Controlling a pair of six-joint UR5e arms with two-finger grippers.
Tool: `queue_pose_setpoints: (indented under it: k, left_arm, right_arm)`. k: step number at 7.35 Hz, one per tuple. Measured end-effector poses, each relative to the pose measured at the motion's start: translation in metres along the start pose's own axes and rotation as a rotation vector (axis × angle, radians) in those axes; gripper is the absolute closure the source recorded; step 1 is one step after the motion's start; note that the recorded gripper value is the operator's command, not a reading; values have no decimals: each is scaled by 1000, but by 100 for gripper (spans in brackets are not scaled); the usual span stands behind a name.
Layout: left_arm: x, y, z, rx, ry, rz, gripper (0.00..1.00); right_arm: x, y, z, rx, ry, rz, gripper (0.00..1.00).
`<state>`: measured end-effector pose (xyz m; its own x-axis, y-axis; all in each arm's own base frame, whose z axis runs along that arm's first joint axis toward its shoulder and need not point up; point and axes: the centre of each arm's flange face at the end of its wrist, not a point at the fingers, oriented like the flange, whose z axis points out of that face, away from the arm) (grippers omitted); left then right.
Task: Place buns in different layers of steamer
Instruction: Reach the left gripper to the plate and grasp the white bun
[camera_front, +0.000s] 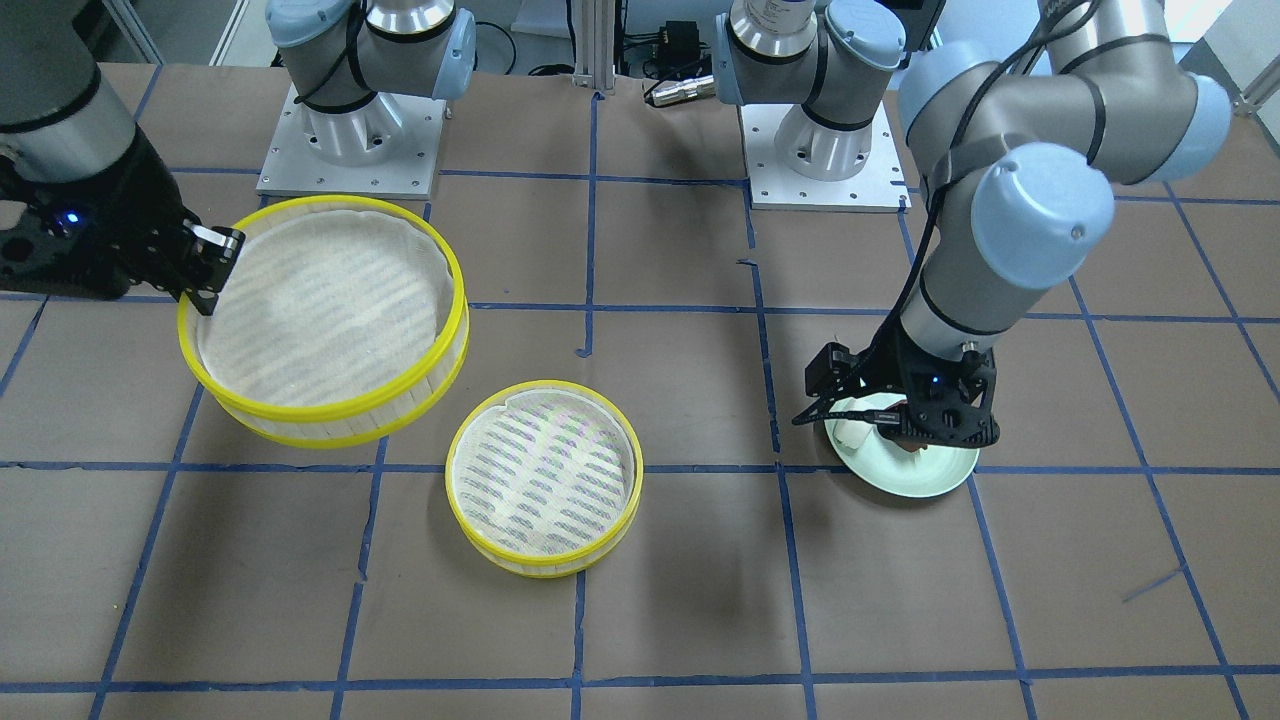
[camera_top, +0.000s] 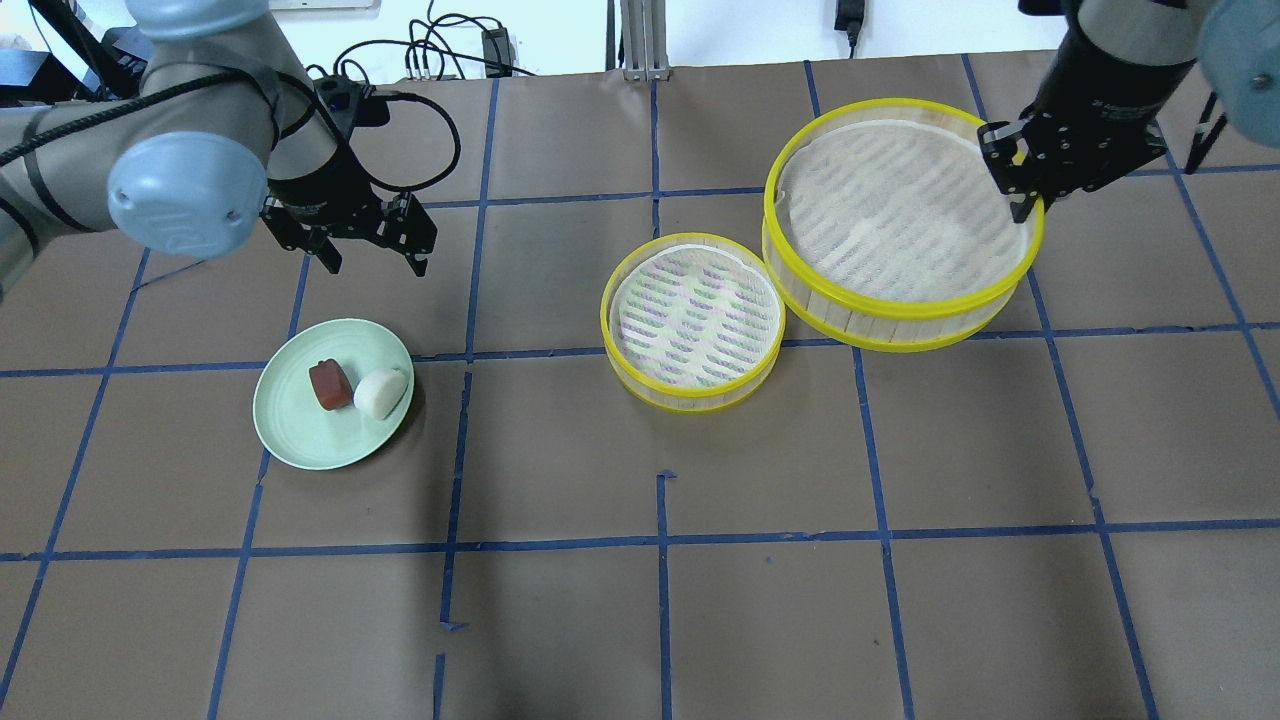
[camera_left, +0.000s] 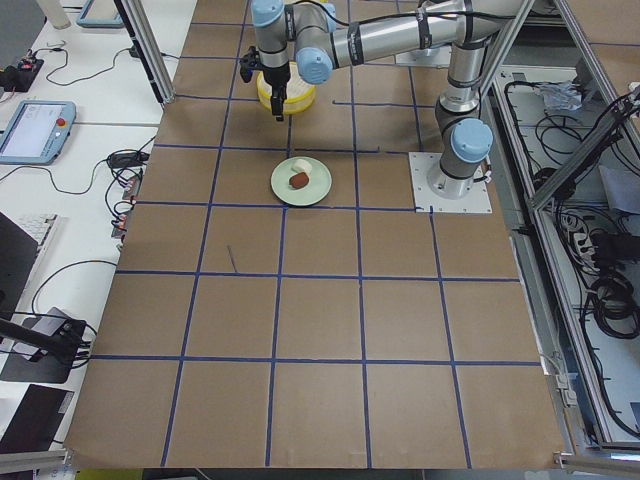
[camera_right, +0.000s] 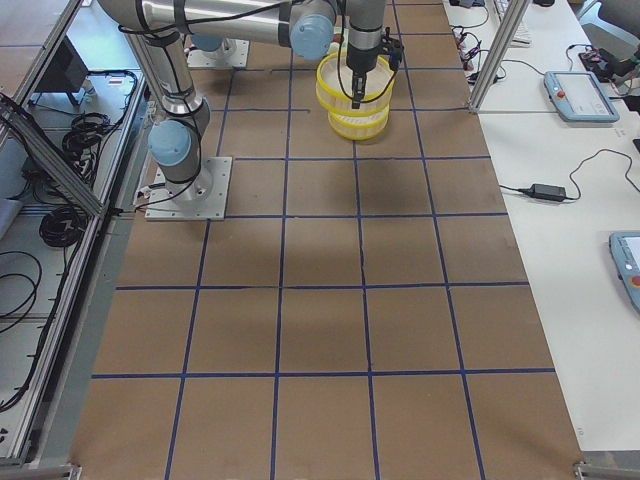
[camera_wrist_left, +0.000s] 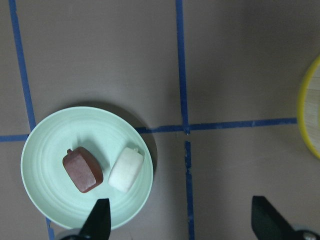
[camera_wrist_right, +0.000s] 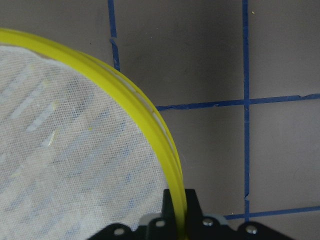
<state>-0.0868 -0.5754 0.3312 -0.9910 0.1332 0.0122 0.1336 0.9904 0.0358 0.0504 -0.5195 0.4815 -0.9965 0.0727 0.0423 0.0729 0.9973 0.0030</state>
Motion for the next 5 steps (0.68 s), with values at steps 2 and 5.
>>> queue_pose_setpoints:
  k: [2,5]
  left_arm:
    - [-27,0,40,-34,22,136,0]
    - [-49,-4,80,-101,58,329,0]
  right_arm:
    - [39,6,-12,-23,10,4,88]
    - [83,7,-13,-45,43,-27,88]
